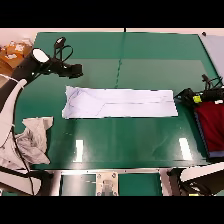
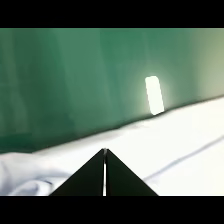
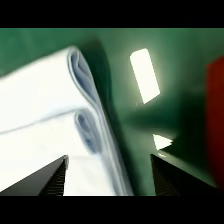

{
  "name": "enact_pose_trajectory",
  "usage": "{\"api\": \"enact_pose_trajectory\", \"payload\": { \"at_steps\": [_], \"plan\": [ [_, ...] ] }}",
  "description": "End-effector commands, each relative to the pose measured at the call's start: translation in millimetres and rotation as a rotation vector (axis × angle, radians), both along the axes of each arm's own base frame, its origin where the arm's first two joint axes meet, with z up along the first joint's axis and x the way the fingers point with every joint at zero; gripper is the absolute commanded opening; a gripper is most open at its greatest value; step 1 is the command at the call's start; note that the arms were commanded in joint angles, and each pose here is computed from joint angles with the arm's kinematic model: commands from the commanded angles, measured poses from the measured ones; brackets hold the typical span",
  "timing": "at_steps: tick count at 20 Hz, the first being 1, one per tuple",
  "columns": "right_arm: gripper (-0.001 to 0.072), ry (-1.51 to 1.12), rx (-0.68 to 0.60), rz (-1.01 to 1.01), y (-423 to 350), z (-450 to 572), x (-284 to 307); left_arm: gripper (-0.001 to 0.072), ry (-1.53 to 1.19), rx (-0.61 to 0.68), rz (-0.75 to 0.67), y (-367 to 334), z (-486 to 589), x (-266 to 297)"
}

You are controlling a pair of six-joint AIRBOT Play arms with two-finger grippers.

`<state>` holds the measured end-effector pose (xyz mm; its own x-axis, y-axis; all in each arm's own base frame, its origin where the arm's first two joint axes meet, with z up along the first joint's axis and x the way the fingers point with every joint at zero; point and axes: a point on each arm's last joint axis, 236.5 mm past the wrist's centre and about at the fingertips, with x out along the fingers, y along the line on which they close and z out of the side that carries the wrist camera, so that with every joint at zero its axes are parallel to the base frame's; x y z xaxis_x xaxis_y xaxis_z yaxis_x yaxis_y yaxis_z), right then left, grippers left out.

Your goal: Fold the shirts.

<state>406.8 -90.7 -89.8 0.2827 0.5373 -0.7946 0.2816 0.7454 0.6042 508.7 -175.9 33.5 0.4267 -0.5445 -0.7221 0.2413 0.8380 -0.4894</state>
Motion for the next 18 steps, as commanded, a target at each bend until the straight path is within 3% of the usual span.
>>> {"api": "enact_pose_trajectory", "payload": {
  "at_steps": [1,2,3,4,5,11,18],
  "plan": [
    [0.0599,0.016,0.178,0.139,39,-20,-13,0.0024,0.095,-0.105,-0.062,-24,11,-24],
    [0.0592,0.029,0.196,0.174,49,-25,-16,0.0024,0.1,-0.123,-0.069,-30,13,-26],
    [0.0507,0.037,0.2,0.192,57,-28,-16,0.0024,0.098,-0.124,-0.079,-36,13,-28],
    [0.019,0.031,0.196,0.215,63,-27,-14,0.0023,0.102,-0.124,-0.094,-45,11,-31],
    [0.002,0.018,0.189,0.234,66,-24,-11,0.0023,0.106,-0.123,-0.109,-56,6,-33],
    [0.001,-0.156,0.164,0.289,69,94,14,0.0023,0.139,-0.132,-0.197,-155,-47,-56],
    [0.0011,-0.417,0.117,0.436,137,259,-22,0.0023,0.246,-0.301,-0.208,-288,-112,-112]
  ]
}}
